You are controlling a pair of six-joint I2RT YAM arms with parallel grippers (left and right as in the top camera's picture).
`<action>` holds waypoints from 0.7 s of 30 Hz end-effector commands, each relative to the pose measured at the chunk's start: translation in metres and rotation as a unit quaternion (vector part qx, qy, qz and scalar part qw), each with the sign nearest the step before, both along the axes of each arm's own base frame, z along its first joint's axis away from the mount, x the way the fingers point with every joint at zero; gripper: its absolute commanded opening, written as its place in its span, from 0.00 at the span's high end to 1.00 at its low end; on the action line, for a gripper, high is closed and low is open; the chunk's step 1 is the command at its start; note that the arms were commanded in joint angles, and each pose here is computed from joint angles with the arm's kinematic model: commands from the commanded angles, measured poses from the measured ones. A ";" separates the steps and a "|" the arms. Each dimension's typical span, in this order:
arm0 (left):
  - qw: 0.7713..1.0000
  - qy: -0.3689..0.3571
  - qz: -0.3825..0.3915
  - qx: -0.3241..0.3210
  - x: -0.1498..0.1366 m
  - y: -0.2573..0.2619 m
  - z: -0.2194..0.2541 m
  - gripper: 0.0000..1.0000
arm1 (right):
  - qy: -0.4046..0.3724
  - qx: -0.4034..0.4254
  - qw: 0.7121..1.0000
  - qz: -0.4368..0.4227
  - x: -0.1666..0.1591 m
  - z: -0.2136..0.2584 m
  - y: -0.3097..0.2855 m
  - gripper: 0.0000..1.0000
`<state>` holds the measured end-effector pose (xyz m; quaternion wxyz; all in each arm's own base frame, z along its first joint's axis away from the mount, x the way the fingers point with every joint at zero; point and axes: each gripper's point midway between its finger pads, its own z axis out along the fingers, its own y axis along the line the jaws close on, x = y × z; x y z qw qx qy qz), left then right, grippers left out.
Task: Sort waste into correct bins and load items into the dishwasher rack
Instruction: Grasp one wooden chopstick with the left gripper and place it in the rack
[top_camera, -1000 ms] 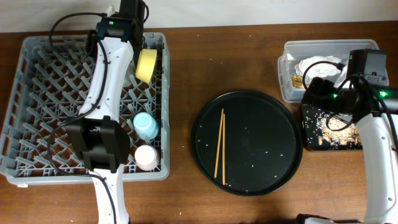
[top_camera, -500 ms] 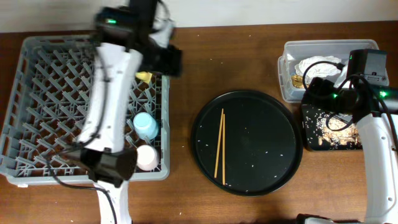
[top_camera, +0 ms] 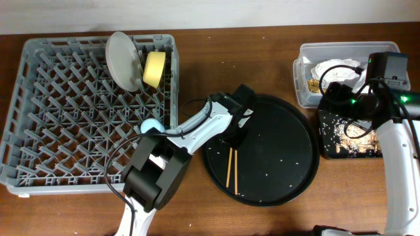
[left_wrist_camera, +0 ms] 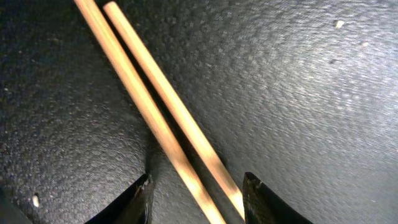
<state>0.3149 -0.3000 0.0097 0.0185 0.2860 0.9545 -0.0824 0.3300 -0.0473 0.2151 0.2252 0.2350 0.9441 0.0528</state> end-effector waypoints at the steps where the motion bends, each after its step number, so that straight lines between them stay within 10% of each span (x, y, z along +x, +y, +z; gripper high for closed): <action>1: 0.999 -0.009 0.033 0.036 0.007 0.011 -0.017 0.69 | 0.002 -0.006 1.000 -0.001 -0.001 0.001 -0.003 0.12; 21: 0.990 0.002 0.099 0.102 0.019 0.035 -0.009 0.56 | 0.007 -0.006 1.000 -0.001 -0.003 0.000 -0.002 0.12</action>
